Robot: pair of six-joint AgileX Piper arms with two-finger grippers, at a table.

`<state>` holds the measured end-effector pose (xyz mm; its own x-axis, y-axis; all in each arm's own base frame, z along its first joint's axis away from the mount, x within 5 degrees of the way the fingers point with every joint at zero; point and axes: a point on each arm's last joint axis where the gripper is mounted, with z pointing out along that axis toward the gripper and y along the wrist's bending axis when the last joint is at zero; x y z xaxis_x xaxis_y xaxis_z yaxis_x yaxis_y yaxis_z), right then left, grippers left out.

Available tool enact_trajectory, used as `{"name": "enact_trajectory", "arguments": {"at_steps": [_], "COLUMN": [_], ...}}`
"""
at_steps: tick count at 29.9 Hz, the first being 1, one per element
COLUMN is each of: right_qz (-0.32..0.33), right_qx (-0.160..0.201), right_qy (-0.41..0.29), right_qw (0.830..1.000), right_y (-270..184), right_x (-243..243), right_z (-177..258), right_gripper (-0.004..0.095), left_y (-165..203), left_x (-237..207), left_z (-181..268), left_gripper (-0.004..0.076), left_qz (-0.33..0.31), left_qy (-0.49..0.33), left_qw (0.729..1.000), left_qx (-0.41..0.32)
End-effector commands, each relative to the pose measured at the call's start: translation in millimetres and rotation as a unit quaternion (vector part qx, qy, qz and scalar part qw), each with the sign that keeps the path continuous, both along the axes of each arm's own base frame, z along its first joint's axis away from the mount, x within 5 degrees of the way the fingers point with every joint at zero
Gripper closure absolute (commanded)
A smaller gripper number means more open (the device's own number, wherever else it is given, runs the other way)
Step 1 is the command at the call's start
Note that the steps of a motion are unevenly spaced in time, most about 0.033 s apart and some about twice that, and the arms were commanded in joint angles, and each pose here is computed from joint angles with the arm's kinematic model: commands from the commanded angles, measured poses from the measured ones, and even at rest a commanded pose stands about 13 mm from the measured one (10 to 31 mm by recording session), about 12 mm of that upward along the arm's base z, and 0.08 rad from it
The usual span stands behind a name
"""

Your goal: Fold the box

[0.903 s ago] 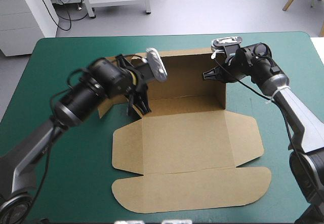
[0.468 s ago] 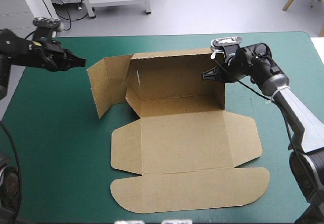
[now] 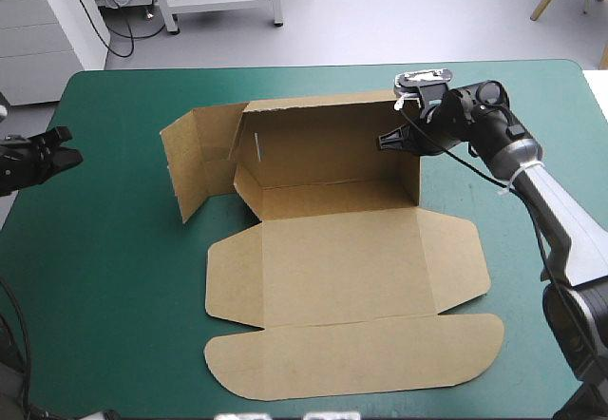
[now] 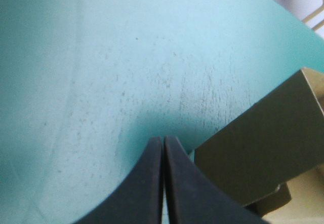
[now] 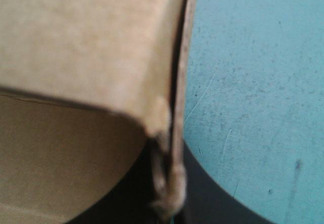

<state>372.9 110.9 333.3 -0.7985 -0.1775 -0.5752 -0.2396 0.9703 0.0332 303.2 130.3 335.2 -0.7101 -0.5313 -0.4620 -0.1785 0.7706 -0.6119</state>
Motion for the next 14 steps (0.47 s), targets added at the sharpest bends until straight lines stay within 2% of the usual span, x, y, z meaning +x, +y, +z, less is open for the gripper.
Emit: {"name": "enact_trajectory", "arguments": {"at_steps": [1, 5, 12, 14], "right_qz": [-0.007, -0.019, -0.014, -0.011], "right_qx": [0.027, 0.035, 0.016, 0.038], "right_qy": [-0.060, -0.055, -0.005, 0.002], "right_qw": [0.998, 0.998, 1.000, 0.999], "right_y": [-3.3, -4.3, -8.8, -5.3], "right_x": [-4.7, -8.4, -24.4, -25.4], "right_z": [33.2, 52.2, 79.0, 79.2], "right_gripper": [0.0927, 0.0927, 0.0927, 0.0926], "left_y": [3.0, 5.8, 4.9, 4.5], "left_x": [-8.5, -11.3, -11.6, -11.2], "left_z": [6.0, -8.6, -13.1, -12.3], "left_gripper": [0.0734, 0.0734, 0.0734, 0.0734], "left_qz": [0.052, 0.081, 0.078, 0.079], "left_qy": [-0.051, -0.049, -0.053, -0.056], "left_qw": [0.995, 0.990, 0.990, 0.989], "left_qx": [-0.067, -0.104, -0.107, -0.112]}}
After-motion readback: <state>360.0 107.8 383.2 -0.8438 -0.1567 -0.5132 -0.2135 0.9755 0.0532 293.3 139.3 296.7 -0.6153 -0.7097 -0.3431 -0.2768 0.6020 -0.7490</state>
